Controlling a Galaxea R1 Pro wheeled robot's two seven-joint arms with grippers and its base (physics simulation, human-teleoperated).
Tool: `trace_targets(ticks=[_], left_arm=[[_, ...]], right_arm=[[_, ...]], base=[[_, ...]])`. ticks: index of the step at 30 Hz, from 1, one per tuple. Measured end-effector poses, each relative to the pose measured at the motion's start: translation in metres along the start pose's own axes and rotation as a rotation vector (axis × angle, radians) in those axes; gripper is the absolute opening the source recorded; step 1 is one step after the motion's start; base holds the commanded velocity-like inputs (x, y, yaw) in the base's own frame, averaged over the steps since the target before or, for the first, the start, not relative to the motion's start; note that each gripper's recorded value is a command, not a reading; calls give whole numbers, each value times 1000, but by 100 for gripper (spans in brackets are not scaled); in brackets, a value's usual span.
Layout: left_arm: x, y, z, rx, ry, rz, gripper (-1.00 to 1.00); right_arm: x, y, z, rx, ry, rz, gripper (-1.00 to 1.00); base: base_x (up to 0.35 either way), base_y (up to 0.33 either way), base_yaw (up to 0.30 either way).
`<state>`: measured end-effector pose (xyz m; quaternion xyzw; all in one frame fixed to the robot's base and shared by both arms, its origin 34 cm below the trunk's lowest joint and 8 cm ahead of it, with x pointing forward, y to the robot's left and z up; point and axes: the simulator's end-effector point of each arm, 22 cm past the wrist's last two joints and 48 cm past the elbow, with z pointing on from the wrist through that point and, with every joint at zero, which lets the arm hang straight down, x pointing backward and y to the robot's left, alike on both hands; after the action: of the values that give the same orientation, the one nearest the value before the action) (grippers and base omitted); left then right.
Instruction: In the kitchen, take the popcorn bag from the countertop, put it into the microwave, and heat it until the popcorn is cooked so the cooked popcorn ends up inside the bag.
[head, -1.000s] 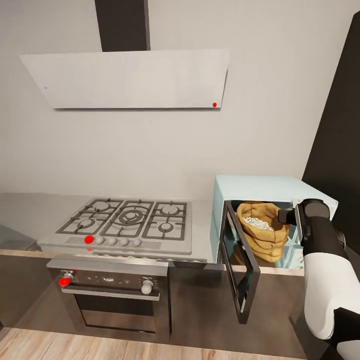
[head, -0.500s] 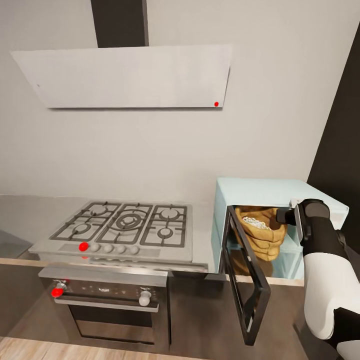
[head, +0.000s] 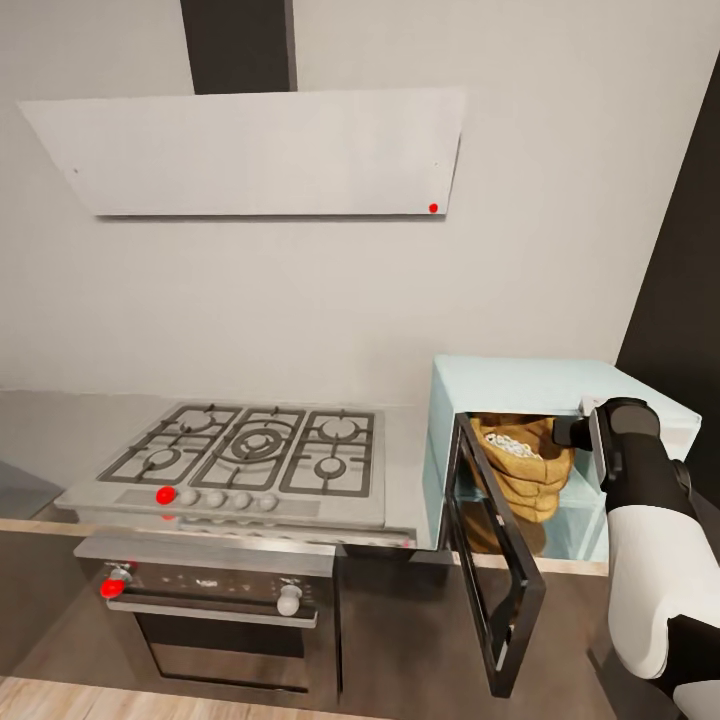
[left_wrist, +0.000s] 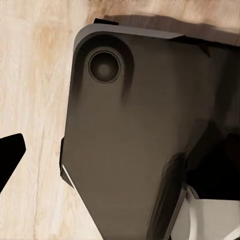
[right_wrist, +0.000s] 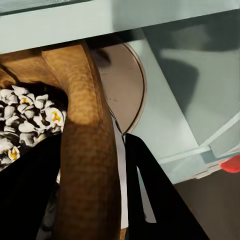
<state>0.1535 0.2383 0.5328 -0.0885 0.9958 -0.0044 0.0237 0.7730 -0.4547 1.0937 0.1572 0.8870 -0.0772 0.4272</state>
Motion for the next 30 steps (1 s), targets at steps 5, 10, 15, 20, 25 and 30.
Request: trace_targets(ticks=[5, 10, 15, 20, 25, 30], left_arm=[[0, 1, 0, -1, 1, 0, 100], [0, 1, 0, -1, 1, 0, 100], [0, 1, 0, -1, 1, -1, 100], [0, 0, 0, -1, 0, 0, 100], [0, 0, 0, 0, 1, 0, 100], [0, 0, 0, 0, 2, -1, 100]], right_arm=[[-1, 0, -1, -1, -3, 2, -100], [-1, 0, -1, 0, -3, 1, -100], [-1, 0, -1, 0, -4, -1, -100], [-1, 0, -1, -1, -4, -2, 100], [15, 0, 9, 9, 43, -23, 100], [11, -2, 7, 9, 33, -22, 100]], base=[[116, 0, 0], [8, 0, 0], [0, 0, 0], [0, 0, 0], [0, 0, 0], [0, 0, 0]])
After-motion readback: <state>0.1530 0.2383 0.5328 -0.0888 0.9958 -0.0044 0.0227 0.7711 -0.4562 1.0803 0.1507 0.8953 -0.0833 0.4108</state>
